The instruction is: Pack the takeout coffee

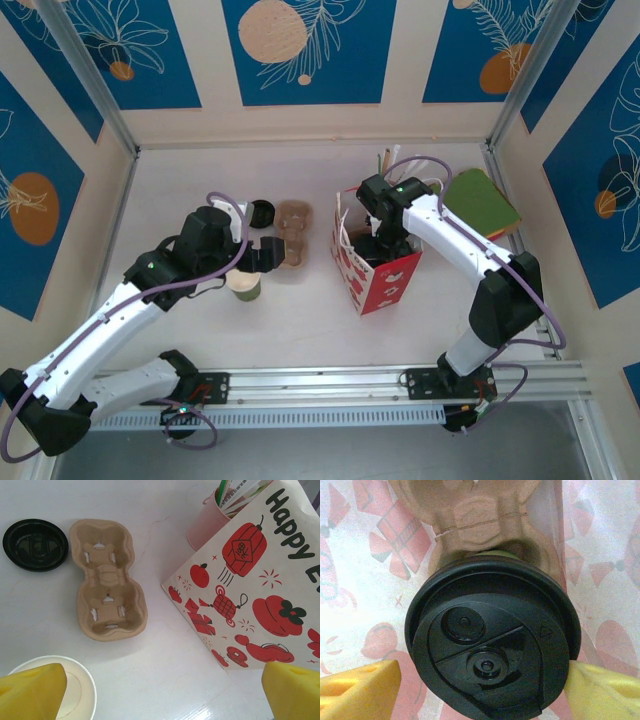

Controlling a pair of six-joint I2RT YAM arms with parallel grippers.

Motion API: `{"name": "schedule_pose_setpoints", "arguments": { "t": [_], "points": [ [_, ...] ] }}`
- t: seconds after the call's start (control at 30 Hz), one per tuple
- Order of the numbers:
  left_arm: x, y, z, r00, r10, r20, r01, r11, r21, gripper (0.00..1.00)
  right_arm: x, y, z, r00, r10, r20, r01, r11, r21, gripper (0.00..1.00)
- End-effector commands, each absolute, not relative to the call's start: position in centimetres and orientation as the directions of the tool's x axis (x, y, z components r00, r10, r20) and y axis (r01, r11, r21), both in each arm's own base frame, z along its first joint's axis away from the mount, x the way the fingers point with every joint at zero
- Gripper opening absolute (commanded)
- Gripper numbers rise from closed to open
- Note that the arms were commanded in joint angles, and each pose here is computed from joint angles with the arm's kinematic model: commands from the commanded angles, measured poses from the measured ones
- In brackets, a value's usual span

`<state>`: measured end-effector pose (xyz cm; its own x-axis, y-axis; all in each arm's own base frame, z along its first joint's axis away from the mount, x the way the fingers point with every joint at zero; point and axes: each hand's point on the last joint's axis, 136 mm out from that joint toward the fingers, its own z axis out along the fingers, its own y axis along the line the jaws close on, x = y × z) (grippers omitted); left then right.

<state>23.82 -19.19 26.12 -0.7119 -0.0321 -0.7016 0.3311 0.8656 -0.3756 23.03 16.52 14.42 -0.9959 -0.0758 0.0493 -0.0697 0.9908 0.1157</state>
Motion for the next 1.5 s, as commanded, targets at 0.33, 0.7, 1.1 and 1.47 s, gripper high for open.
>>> {"name": "schedule_pose_setpoints", "arguments": {
  "t": [0.33, 0.7, 1.1, 1.47],
  "points": [
    [23.8, -18.2, 26.6, -0.691, -0.037, -0.722, 0.322, 0.878, -0.354, 1.0, 22.6, 16.4, 16.1, -0.998, -0.06, 0.03, -0.056, 0.991, 0.123, 0.85],
    [23.8, -18.4, 26.6, -0.691, -0.034, -0.722, 0.33, 0.874, -0.357, 1.0, 22.4, 16.3, 16.4, -0.998, -0.051, 0.025, -0.048, 0.992, 0.119, 0.86],
    [24.0, -18.5, 26.8, -0.688, -0.03, -0.725, 0.335, 0.873, -0.354, 1.0, 22.5, 16.2, 17.0, -0.999, -0.045, 0.015, -0.042, 0.992, 0.118, 0.87],
    [24.1, -18.7, 26.8, -0.686, -0.027, -0.727, 0.339, 0.872, -0.353, 1.0, 22.6, 16.1, 17.8, -0.999, -0.037, 0.005, -0.036, 0.993, 0.114, 0.87]
  ]
}}
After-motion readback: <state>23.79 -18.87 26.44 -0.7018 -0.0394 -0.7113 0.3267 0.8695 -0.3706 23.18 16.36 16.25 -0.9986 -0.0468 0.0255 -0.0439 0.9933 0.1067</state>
